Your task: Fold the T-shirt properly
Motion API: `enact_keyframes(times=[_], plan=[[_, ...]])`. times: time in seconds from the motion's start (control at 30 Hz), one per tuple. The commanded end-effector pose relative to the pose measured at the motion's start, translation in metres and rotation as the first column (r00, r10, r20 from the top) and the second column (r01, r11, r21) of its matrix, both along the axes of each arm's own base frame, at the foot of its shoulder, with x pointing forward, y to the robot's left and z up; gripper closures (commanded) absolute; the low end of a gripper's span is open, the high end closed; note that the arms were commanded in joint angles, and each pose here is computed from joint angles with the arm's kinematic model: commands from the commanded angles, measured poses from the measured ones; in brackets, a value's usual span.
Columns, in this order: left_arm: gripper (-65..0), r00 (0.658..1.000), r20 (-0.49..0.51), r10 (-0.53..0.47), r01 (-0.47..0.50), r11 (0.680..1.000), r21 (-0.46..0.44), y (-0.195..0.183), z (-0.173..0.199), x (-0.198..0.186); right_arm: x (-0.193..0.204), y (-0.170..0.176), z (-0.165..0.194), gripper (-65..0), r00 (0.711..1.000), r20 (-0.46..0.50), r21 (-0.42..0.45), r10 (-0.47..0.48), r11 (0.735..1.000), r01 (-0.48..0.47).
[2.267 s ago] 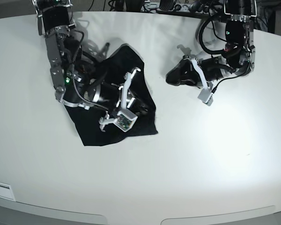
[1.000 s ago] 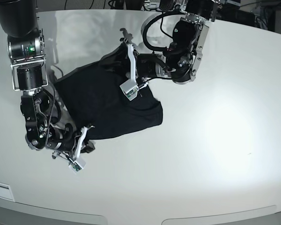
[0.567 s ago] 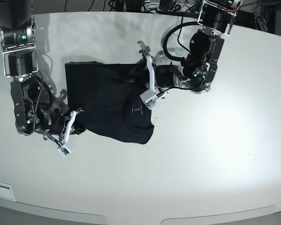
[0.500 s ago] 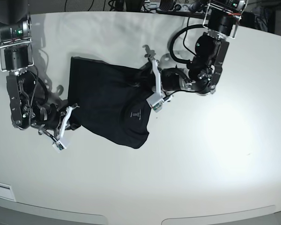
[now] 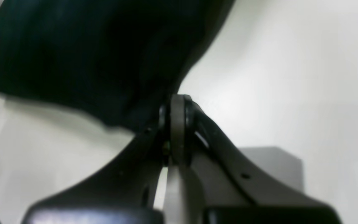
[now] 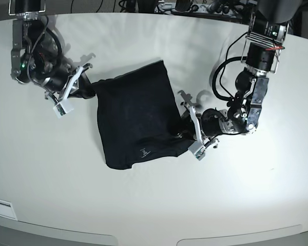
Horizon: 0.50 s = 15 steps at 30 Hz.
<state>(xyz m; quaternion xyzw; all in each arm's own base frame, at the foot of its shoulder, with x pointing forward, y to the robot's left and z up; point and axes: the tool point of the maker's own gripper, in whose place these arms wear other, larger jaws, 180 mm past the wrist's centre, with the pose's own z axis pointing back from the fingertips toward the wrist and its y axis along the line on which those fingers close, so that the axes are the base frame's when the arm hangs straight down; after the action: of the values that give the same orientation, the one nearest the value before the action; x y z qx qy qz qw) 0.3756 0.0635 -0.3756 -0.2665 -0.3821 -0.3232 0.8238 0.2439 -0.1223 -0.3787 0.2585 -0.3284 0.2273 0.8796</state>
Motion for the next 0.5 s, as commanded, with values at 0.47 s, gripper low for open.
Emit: enact_keyframes(times=[0.47], plan=[[0.0, 0.994, 0.111, 0.005, 0.004, 0.997, -0.079, -0.042, 0.043, 0.045, -0.012, 0.037, 0.034, 0.0, 0.994, 0.093, 0.118, -0.063, 0.992, 0.052]])
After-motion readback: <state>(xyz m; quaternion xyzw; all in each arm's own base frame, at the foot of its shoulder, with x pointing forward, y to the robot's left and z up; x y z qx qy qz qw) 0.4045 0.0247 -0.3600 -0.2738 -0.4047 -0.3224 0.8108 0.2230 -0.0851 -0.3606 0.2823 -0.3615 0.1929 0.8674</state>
